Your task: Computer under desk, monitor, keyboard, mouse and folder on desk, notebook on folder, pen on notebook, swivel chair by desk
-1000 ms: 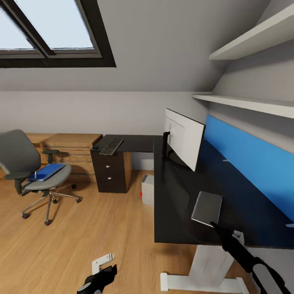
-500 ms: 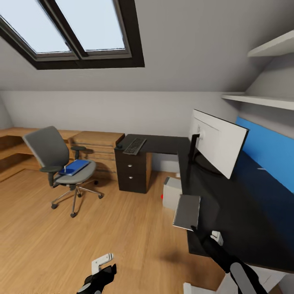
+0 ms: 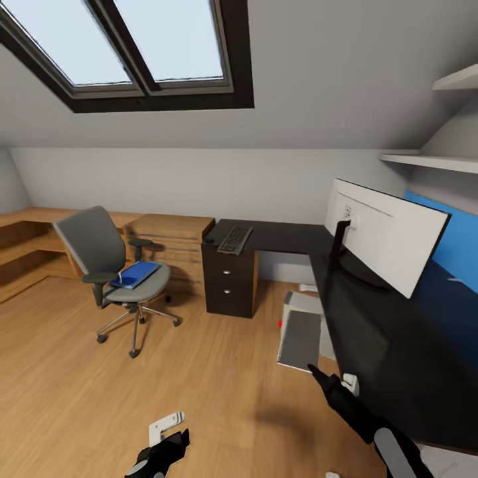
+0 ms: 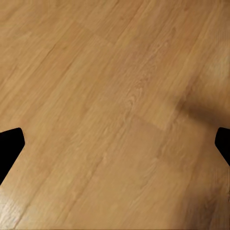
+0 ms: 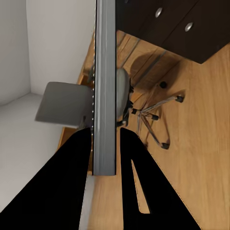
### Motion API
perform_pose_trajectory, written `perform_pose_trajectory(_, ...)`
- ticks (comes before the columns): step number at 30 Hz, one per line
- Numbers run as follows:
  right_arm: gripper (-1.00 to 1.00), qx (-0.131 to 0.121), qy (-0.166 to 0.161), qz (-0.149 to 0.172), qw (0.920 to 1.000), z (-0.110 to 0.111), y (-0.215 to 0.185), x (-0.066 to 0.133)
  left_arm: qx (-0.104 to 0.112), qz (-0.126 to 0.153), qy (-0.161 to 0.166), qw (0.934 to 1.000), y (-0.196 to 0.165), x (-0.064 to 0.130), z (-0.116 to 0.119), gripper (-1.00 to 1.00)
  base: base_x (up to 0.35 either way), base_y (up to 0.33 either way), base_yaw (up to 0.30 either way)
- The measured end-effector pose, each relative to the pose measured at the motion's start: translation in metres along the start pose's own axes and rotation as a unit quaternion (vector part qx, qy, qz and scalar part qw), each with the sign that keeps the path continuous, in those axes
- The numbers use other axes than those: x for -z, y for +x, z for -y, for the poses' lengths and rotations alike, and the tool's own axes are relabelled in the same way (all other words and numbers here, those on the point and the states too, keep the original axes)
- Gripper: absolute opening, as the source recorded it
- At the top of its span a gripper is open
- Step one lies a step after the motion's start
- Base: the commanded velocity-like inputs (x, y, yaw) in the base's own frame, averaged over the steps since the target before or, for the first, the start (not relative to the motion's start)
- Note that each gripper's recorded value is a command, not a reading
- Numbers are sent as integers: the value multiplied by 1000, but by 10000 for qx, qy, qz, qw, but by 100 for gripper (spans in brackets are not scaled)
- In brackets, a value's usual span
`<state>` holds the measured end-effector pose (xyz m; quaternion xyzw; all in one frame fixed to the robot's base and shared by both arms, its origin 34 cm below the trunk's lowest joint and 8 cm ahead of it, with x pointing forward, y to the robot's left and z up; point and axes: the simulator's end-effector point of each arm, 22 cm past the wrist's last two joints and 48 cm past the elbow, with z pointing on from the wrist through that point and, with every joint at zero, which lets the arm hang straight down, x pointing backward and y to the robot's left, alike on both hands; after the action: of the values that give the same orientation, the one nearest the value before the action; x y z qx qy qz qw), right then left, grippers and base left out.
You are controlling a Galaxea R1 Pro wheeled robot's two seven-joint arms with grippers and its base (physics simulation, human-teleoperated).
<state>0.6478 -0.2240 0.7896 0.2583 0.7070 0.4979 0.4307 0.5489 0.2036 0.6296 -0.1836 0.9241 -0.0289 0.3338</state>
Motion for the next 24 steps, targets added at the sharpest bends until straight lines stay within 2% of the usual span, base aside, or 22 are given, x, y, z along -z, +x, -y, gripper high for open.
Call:
perform_pose_trajectory(4,-100,1,-37,-1,10000,-1,0,0,7,-1,-2,10000,0,0,0,100,120,315,0)
perform_pose_trajectory(20,-100,4,-38,27,10000,-24,-11,4,3,5,-7,10000,-16,20,4,100,125,315,-1)
perform_pose_trajectory(24,-100,19,-35,31,10000,-24,-12,5,-49,31,-21,10000,-17,20,3,100,180,302,-148)
